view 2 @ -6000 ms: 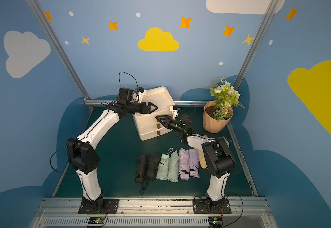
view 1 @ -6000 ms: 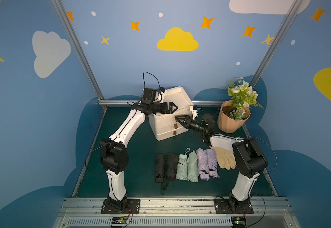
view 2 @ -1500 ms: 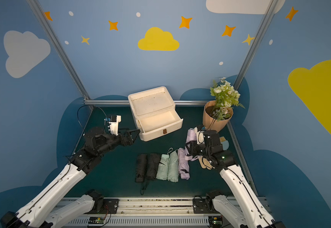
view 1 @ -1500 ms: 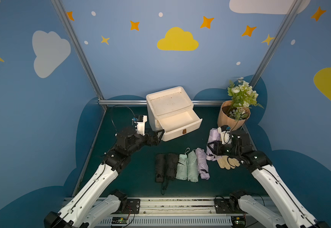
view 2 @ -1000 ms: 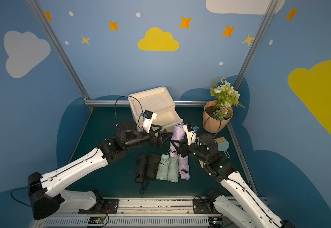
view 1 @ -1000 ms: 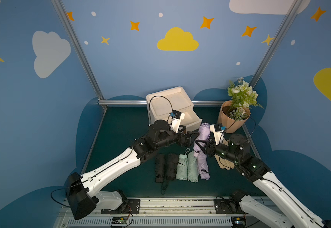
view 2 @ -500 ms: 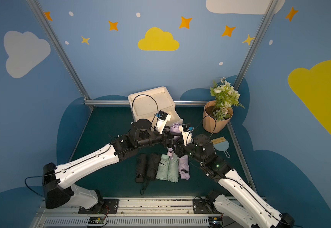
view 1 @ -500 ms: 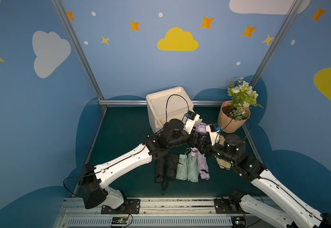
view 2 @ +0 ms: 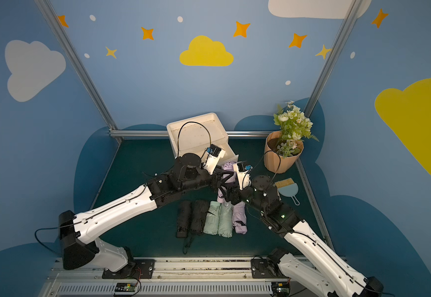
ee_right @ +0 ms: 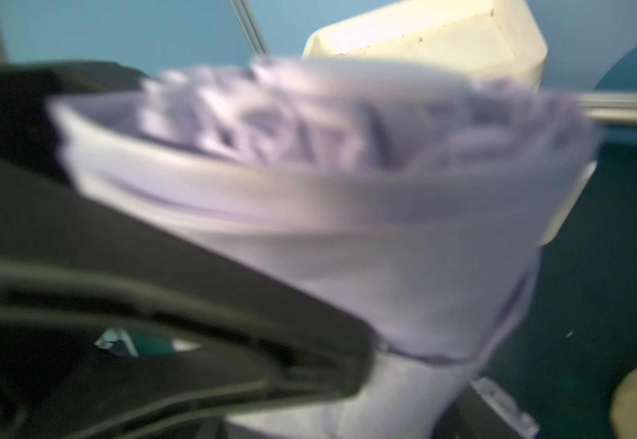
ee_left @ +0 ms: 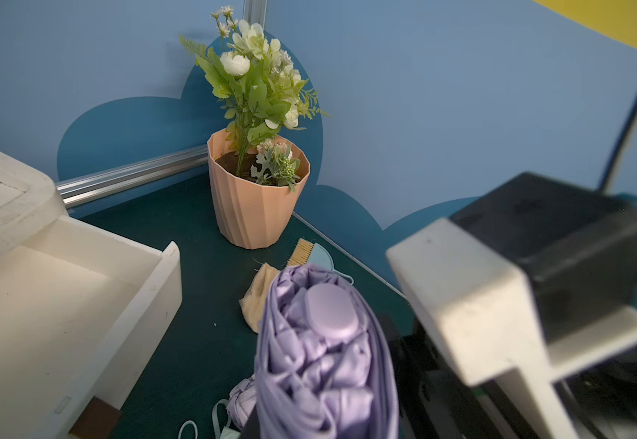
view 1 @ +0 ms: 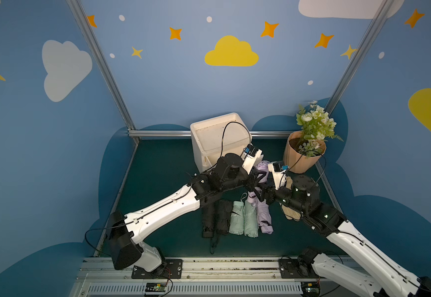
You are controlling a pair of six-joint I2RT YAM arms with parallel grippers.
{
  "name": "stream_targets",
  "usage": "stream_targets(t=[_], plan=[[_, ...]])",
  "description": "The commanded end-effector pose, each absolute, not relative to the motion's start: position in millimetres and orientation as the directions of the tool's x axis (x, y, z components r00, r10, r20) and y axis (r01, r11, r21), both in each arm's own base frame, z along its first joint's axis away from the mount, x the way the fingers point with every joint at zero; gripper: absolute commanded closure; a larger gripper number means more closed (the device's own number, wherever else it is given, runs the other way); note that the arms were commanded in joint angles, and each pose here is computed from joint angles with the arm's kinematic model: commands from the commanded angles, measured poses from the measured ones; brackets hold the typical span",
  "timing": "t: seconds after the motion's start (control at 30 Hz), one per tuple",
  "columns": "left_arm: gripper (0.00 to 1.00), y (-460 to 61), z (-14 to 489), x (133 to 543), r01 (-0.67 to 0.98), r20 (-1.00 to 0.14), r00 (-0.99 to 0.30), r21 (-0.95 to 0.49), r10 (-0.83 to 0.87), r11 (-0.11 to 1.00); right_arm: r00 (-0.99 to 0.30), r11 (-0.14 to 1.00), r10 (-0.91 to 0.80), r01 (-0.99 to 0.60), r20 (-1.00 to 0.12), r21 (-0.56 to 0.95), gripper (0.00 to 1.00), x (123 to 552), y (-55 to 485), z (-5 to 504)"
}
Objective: Place the umbrella in the drawer by color
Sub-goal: Pick up the umbrella from the center of the board, then place the umbrella in the drawer.
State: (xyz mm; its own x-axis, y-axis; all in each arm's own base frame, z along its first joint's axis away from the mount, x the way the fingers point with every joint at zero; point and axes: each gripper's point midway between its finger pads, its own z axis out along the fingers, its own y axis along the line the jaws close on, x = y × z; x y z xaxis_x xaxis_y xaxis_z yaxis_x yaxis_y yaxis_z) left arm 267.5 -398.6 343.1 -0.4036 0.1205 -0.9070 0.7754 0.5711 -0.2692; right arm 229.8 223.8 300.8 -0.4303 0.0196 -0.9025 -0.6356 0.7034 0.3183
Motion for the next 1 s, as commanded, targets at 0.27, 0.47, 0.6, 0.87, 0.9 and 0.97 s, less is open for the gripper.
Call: stream_targets(t=[0.27,0.47,0.6,0.87,0.9,0.97], plan=[[0.97,-338.1,392.6,302.1,0.754,-0.923,-0.191,0.080,0.334,0.652,-0.296,0.670,0.068,-0.694,-0.953,0.263,0.02,200.9,188.4,368.7],[0.97,-330.6,419.6,332.9,0.710,-0.905,-0.065,0.254,0.420,0.657,-0.380,0.708,0.120,-0.615,-0.917,0.347,0.02,215.9,178.4,335.4],[0.97,-337.1,428.9,353.6,0.692,-0.892,-0.007,0.322,0.452,0.646,-0.426,0.703,0.148,-0.589,-0.892,0.398,0.02,224.6,181.4,310.0],[0.97,-362.7,443.4,382.6,0.696,-0.871,0.189,0.445,0.454,0.563,-0.422,0.678,0.164,-0.608,-0.891,0.413,0.02,229.8,187.7,292.6],[0.97,-365.2,442.5,384.6,0.708,-0.871,0.207,0.448,0.446,0.546,-0.418,0.678,0.158,-0.613,-0.895,0.406,0.02,229.4,187.5,292.8],[0.97,-370.3,435.9,387.5,0.736,-0.871,0.234,0.449,0.433,0.507,-0.402,0.677,0.141,-0.628,-0.905,0.385,0.02,228.0,186.0,297.9]])
